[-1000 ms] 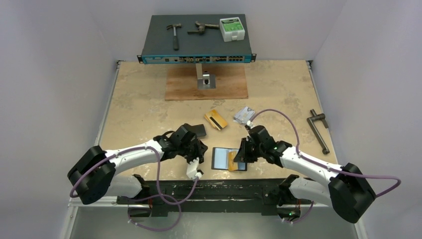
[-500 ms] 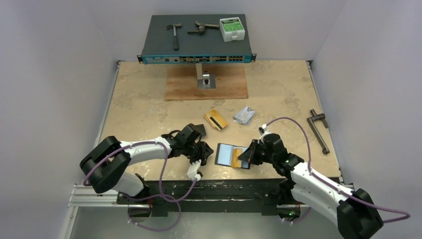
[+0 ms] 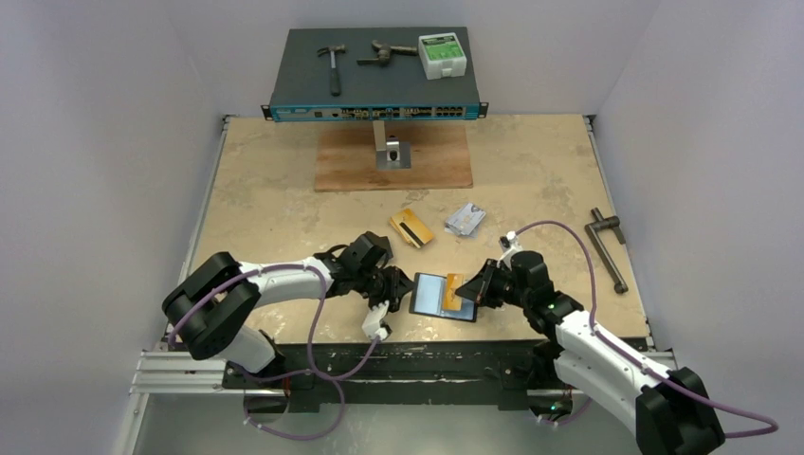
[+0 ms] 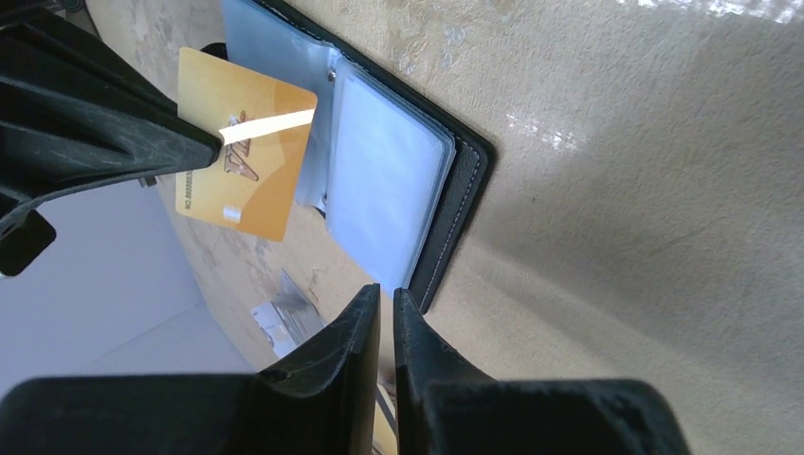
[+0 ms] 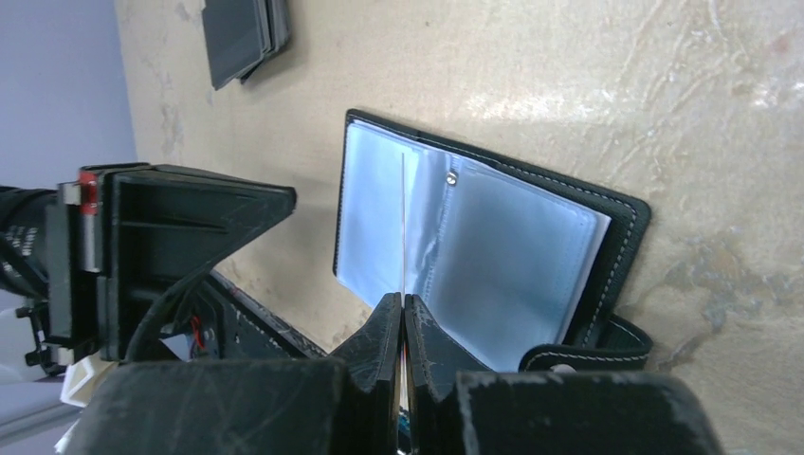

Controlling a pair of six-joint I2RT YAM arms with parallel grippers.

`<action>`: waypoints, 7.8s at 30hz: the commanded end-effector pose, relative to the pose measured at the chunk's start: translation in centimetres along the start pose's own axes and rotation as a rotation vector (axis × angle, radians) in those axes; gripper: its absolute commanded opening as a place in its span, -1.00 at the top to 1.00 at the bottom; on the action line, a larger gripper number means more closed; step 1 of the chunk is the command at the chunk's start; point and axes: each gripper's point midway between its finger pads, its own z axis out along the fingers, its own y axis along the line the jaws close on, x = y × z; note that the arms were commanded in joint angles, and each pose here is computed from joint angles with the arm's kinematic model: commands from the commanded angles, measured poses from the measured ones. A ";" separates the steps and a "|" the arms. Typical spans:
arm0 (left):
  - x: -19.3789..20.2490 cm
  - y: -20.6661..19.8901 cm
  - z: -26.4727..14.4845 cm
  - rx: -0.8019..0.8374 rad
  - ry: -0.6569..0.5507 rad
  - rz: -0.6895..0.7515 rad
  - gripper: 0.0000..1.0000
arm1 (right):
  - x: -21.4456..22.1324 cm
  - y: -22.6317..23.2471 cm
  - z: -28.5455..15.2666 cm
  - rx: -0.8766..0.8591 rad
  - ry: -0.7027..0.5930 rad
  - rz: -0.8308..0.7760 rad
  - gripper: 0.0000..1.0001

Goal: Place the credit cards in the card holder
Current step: Insert the credit card into the card holder.

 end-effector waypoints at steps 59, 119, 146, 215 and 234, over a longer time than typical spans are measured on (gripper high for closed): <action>-3.8 -4.3 2.1 0.175 -0.068 0.077 0.86 | -0.6 0.6 2.0 -0.141 0.032 0.003 1.00; -4.4 -5.3 1.7 0.292 0.023 -0.058 1.00 | 0.9 0.7 2.2 -0.260 0.053 0.065 1.00; -4.4 -4.8 2.0 0.288 0.024 -0.049 1.00 | 2.6 -1.7 2.5 -0.176 0.093 0.112 1.00; -4.2 -3.8 2.0 0.268 0.034 -0.067 1.00 | 5.1 -1.5 4.1 0.131 0.247 -0.135 -0.32; -4.2 -3.3 2.0 0.245 0.038 -0.079 1.00 | 8.6 0.9 4.8 0.214 0.349 -0.283 -0.54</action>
